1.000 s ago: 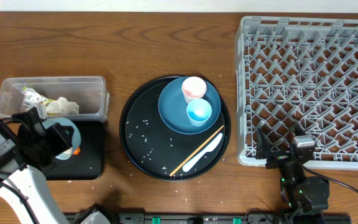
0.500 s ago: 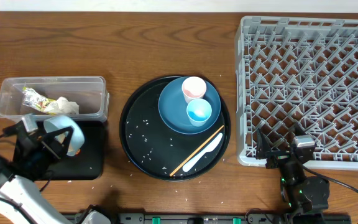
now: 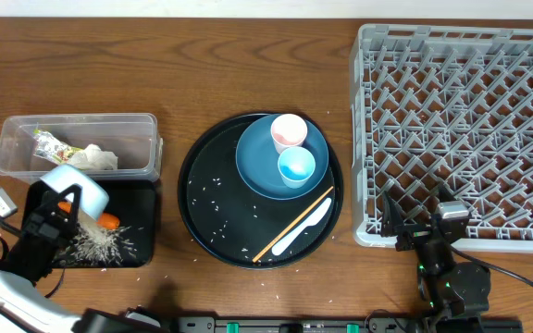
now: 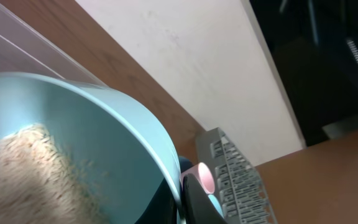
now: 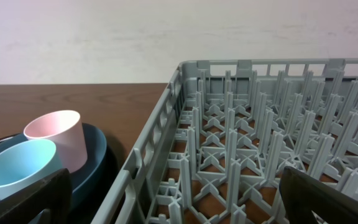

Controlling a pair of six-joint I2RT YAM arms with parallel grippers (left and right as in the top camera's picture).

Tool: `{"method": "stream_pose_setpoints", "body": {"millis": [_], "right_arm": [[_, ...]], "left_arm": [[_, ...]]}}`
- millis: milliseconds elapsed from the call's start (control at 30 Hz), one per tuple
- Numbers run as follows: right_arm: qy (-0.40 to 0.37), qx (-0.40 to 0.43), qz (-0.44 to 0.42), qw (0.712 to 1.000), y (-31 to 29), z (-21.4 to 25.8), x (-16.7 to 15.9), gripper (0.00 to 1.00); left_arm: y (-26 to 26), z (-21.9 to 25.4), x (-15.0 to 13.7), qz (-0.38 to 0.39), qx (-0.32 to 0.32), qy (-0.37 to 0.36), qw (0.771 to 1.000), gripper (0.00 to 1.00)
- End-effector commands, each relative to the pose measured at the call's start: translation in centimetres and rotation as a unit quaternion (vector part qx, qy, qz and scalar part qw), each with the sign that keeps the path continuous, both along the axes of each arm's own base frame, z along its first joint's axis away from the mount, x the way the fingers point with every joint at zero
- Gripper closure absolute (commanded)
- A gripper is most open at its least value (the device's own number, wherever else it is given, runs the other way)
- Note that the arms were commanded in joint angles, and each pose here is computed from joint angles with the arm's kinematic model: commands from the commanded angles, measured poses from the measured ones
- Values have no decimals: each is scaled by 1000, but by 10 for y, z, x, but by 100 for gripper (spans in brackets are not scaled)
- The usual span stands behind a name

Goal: Sort waste into correct bins and load items into the dishwasher rack
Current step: 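Tilt the bowl with the left gripper to pour rice onto the black tray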

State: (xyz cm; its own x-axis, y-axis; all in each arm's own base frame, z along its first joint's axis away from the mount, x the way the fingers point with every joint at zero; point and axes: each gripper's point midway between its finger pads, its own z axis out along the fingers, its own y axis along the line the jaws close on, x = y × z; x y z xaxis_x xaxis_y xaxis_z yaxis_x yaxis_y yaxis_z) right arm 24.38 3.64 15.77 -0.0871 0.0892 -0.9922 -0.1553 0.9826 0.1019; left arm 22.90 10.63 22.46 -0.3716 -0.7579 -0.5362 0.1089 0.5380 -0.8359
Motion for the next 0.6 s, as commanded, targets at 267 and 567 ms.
{"method": "stream_pose_setpoints", "body": {"millis": [267, 567], "right_arm": [[1, 2, -5, 1000, -2, -1, 0, 1], [1, 2, -5, 1000, -2, -1, 0, 1]], "left_arm": [[13, -7, -3, 15, 1, -35, 999, 93], [23, -22, 1, 16, -23, -25, 999, 92]]}}
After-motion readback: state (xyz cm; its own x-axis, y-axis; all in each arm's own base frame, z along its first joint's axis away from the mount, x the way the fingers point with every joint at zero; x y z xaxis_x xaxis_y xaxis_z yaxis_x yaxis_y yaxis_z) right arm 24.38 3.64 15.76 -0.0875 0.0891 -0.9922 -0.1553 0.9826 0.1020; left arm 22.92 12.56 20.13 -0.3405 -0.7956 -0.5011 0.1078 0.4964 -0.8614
